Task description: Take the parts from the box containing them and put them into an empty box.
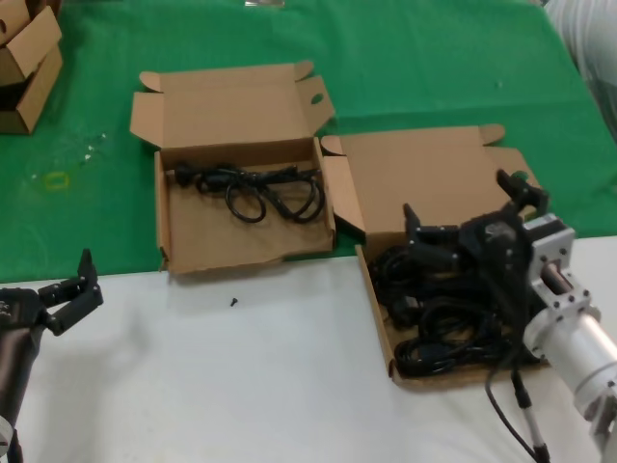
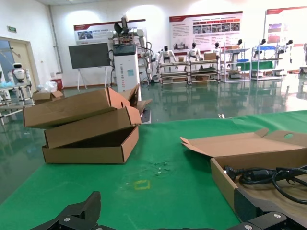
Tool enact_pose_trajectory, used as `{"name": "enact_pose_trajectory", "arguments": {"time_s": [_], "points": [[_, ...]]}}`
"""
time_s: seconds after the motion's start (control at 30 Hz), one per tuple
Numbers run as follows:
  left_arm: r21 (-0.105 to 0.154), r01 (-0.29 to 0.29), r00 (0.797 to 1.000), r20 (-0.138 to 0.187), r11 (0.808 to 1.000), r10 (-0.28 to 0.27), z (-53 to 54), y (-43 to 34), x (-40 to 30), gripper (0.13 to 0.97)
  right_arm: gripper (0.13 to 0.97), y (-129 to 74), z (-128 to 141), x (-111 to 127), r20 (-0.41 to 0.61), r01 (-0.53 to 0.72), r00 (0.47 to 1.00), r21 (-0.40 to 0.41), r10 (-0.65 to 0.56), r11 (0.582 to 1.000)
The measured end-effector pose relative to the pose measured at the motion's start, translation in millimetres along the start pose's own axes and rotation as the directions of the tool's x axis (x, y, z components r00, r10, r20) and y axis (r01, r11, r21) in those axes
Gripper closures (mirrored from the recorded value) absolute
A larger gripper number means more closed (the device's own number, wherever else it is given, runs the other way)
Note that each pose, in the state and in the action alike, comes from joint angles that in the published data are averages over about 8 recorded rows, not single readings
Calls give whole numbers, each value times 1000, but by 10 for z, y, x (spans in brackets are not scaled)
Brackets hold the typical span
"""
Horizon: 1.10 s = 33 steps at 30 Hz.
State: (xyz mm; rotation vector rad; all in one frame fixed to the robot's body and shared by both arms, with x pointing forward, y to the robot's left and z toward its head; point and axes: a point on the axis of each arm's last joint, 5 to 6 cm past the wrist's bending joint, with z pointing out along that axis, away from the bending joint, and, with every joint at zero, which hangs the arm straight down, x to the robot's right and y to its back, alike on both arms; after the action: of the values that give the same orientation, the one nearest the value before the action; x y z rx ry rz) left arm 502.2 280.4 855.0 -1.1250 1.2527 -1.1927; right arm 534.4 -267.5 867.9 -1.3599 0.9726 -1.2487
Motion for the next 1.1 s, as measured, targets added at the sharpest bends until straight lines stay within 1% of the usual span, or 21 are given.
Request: {"name": "enact_pose_trajectory", "arguments": {"time_s": [0.17,0.3,1.1], "points": [[0,0,1000,0,1000,0,0,0,0,132,130,65,-139,31,-54,-52,997,-15,51,999],[0,0,1000,0,1000,0,0,0,0,132,130,91,-198,44,-77,-74,994,-21,72,997],[0,0,1000,0,1000,0,0,0,0,132,130,96,-209,46,-82,-78,994,-23,76,997]]}}
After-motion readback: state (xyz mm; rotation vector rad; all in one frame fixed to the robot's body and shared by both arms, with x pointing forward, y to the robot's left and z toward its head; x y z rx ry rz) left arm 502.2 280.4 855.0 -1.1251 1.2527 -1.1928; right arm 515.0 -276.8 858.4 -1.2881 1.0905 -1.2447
